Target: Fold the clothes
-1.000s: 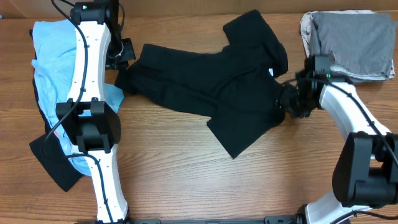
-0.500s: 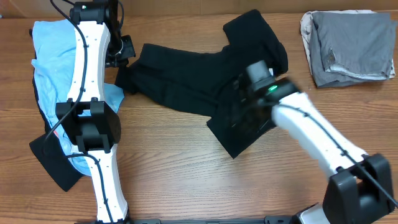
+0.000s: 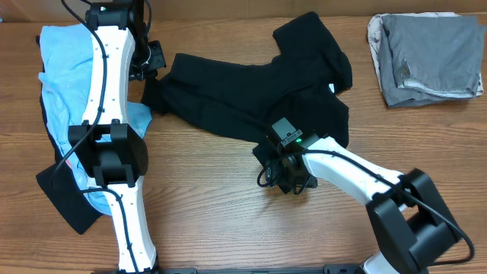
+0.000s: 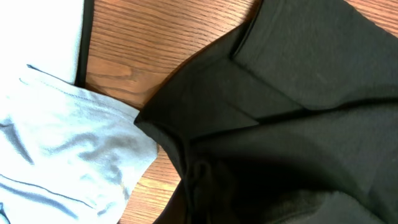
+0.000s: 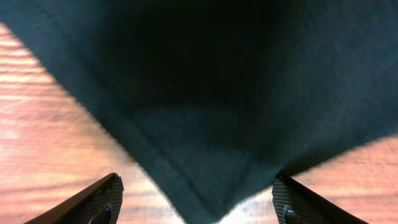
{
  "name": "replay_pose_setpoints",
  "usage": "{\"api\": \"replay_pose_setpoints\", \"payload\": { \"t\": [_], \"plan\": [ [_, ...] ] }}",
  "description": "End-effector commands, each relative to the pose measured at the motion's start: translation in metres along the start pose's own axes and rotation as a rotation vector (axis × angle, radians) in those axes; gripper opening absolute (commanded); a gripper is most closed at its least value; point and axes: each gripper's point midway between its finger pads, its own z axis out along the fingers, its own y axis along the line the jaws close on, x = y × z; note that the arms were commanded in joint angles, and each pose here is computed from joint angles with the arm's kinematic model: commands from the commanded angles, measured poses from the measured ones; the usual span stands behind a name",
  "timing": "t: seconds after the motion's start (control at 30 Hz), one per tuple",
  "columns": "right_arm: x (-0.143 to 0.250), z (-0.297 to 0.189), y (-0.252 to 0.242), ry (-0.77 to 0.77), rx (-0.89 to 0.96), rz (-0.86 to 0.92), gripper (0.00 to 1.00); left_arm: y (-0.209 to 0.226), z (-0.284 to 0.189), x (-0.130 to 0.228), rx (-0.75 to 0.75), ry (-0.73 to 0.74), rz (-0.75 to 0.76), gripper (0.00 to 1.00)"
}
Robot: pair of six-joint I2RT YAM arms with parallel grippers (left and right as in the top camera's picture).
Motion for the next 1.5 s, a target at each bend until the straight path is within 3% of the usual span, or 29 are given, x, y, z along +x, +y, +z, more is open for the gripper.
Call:
{"api": "replay_pose_setpoints", "payload": {
  "t": [0.0,0.1,0.27,0.4,0.47,0.5,0.63,0.77,0.93,1.1,1.3,1.47],
  "plan": [
    [-0.001,0.007,-0.003,0.003,0.023,0.001,0.80,-0.004,-0.006,0.000,0.011,-0.011,0.004,0.04],
    [0.003,0.010,-0.004,0.020,0.027,0.029,0.79,-0.001,-0.006,0.001,-0.003,-0.008,0.017,0.04],
    [0.018,0.017,-0.015,0.062,0.058,0.106,0.64,0.000,-0.006,0.002,-0.010,-0.005,0.030,0.05],
    [0.026,0.022,-0.022,0.078,0.078,0.142,0.34,0.000,-0.006,0.002,-0.010,-0.005,0.031,0.04],
    [0.023,0.022,-0.022,0.066,0.080,0.148,0.09,0.000,-0.006,0.001,-0.009,-0.006,0.040,0.04],
    [0.022,0.021,-0.022,0.058,0.083,0.156,0.04,0.000,-0.006,0.001,-0.010,-0.006,0.040,0.04],
    [0.004,0.006,-0.028,0.006,0.089,0.197,0.04,0.000,-0.009,0.000,-0.007,-0.014,0.073,0.04],
    [-0.032,-0.045,-0.041,-0.103,0.073,0.261,0.04,-0.002,-0.037,-0.007,0.008,-0.076,0.086,0.04],
    [-0.085,-0.158,-0.066,-0.329,-0.019,0.258,0.04,-0.007,-0.117,-0.022,0.055,-0.273,0.106,0.04],
    [-0.114,-0.287,-0.119,-0.576,-0.048,0.294,0.04,-0.007,-0.219,-0.023,0.118,-0.538,0.102,0.04],
    [-0.103,-0.436,-0.166,-0.920,-0.108,0.335,0.04,0.000,-0.329,0.001,0.184,-0.821,0.096,0.04],
    [-0.056,-0.528,-0.195,-1.189,-0.081,0.411,0.04,0.011,-0.401,0.038,0.227,-0.994,0.089,0.04]
  ]
}}
